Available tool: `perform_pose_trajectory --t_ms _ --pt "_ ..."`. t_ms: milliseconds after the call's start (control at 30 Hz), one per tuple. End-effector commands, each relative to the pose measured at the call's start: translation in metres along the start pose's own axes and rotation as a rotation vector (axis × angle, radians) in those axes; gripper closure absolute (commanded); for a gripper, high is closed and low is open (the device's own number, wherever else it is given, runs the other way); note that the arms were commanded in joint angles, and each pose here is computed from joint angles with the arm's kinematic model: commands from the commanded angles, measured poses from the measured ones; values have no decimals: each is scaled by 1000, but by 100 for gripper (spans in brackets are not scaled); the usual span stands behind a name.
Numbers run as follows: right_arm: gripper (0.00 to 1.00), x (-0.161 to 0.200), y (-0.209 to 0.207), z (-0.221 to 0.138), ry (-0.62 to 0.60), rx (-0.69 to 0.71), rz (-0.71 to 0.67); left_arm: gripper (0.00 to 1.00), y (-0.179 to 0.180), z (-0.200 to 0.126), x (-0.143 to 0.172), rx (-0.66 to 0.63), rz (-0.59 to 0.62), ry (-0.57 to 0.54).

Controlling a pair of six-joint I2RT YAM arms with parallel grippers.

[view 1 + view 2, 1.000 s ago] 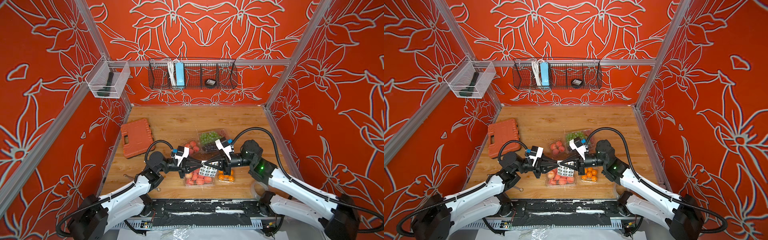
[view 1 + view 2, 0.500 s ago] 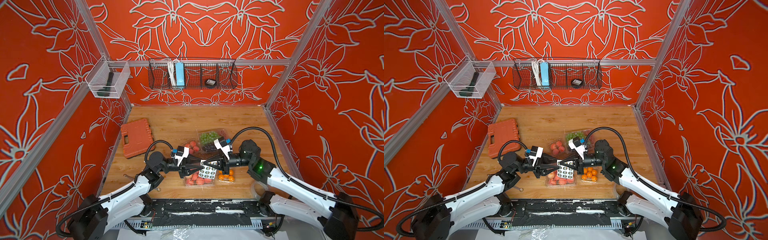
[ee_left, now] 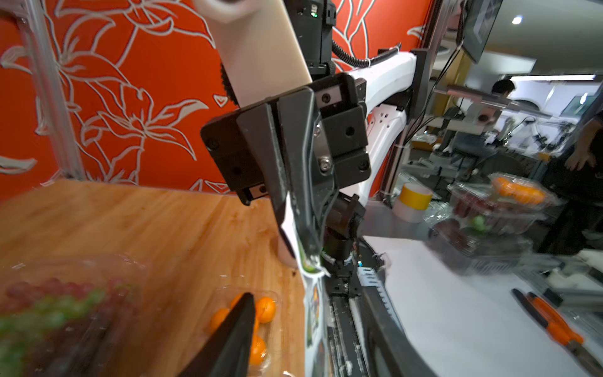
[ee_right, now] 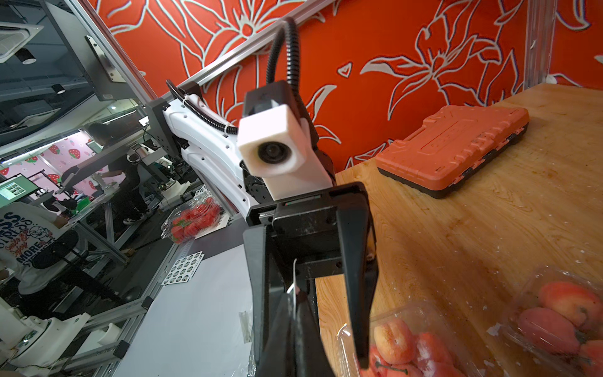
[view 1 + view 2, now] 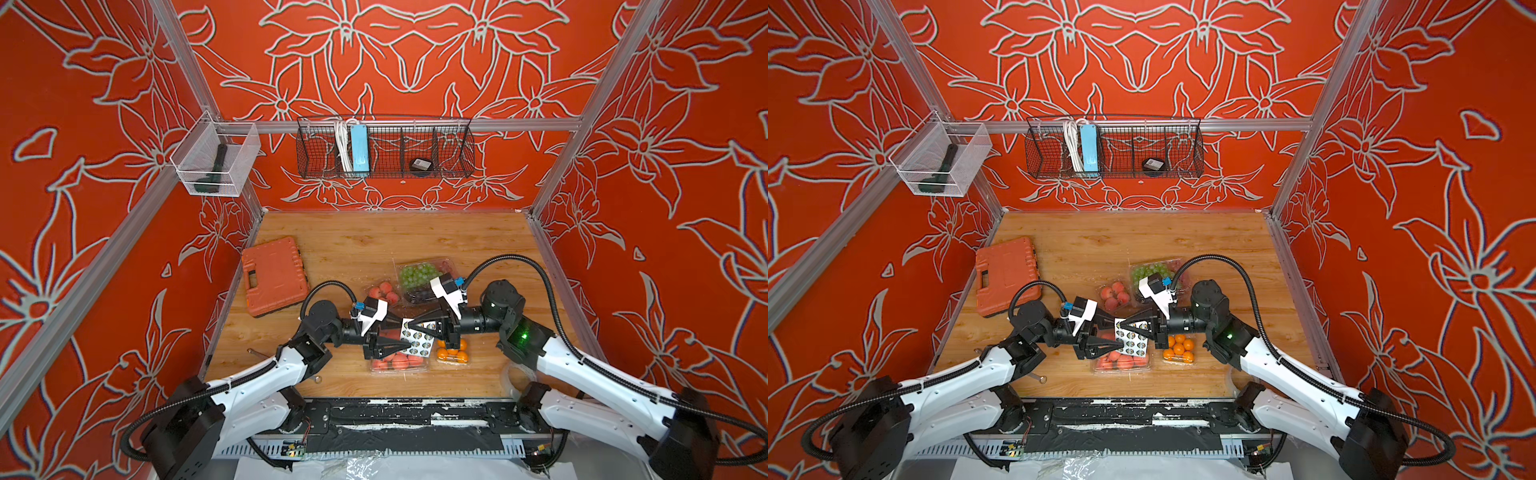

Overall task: Label fruit boxes
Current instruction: Adjust the label sticker.

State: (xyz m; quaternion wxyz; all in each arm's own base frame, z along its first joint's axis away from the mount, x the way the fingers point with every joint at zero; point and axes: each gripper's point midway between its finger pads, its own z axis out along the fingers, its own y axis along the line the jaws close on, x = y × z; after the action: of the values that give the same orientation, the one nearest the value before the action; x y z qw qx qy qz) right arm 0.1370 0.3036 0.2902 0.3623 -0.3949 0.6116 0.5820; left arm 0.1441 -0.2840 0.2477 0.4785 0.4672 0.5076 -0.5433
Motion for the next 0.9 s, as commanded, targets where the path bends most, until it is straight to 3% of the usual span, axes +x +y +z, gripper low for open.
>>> perform_pose_trajectory --t_ms 0,133,200,333,433,467,533,600,633,867 --pt "100 -7 4 0 -14 -12 -17 64 -6 2 -14 29 53 -25" --pt "100 -8 5 2 -6 -26 -13 82 -3 1 -14 5 49 -27" --pt "100 -7 2 3 3 -17 -10 100 -3 2 -15 4 47 -25" --pt "97 -7 -5 3 4 26 -9 100 -1 1 -16 -12 48 -32" --pt "63 -10 -23 -7 1 189 -37 100 -1 0 -14 -17 43 -30" --pt "56 -13 -29 -12 -14 243 -48 100 -5 -3 -22 -19 67 -50" --pt "46 -21 -40 -26 -51 367 -94 100 1 -4 -24 -63 58 -59" --pt "44 -27 -48 -39 -75 479 -145 100 8 -4 -25 -100 39 -54" --pt "36 -29 -51 -44 -79 530 -176 100 13 -3 -26 -119 26 -53" --pt "48 -39 -31 -43 -50 624 -425 100 42 -4 -30 -269 -78 -39"
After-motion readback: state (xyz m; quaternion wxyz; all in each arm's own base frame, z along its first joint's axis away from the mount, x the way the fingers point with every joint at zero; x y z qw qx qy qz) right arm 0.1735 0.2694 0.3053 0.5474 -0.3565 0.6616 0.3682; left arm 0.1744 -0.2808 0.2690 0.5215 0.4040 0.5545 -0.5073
